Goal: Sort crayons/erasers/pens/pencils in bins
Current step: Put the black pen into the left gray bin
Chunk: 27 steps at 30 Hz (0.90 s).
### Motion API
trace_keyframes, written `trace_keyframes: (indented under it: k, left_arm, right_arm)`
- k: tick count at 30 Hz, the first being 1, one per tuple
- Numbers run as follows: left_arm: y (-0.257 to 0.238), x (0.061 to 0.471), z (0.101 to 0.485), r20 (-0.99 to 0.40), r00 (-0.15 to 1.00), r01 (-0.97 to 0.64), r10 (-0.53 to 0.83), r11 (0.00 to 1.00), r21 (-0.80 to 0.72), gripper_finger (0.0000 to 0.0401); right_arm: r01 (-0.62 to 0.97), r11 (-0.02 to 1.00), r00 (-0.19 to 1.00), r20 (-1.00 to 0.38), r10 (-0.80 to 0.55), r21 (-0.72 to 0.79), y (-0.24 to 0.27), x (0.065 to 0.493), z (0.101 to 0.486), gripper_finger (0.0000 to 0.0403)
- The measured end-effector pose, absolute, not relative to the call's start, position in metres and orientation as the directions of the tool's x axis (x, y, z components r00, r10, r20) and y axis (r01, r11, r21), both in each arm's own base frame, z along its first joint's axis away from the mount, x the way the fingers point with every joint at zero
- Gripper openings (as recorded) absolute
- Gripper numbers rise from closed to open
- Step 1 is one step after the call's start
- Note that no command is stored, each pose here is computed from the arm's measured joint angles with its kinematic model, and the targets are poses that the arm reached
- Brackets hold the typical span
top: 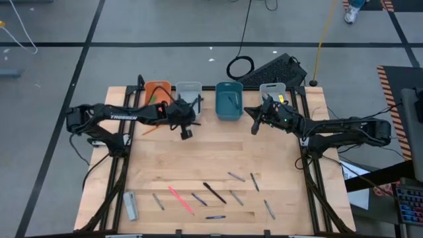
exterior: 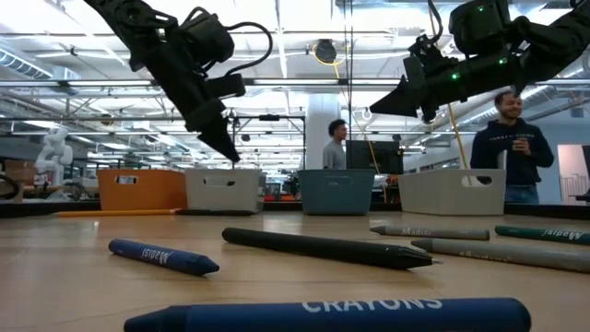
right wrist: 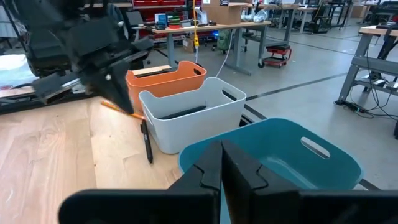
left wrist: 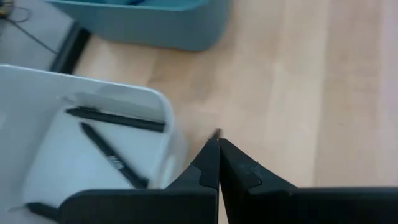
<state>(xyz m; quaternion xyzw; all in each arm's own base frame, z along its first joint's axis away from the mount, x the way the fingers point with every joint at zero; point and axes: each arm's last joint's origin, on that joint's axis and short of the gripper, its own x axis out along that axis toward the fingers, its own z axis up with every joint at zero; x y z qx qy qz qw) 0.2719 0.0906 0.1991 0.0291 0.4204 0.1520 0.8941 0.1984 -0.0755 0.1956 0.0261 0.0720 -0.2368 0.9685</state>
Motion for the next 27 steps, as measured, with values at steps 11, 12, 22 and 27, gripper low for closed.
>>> trace_keyframes:
  k: [11,12,22,27]
  left_arm:
    - [0.054,0.295,0.165,-0.722,0.595,-0.198,0.353,0.935,0.294,0.0001]
    - [0.052,0.299,0.16,-0.713,0.593,-0.206,0.373,0.927,0.314,0.0001]
    - [0.058,0.31,0.121,-0.684,0.46,-0.335,0.566,0.824,0.457,0.0001]
    - [0.067,0.31,0.109,-0.691,0.421,-0.357,0.588,0.808,0.469,0.0001]
  right_arm:
    - [0.46,0.888,0.878,-0.152,-0.454,0.001,-0.075,0.198,0.196,0.0]
    - [0.46,0.888,0.878,-0.152,-0.454,0.001,-0.075,0.198,0.196,0.0]
    - [0.458,0.889,0.878,-0.156,-0.453,-0.007,-0.075,0.198,0.195,0.0]
    - [0.458,0.889,0.878,-0.156,-0.453,-0.007,-0.075,0.198,0.195,0.0]
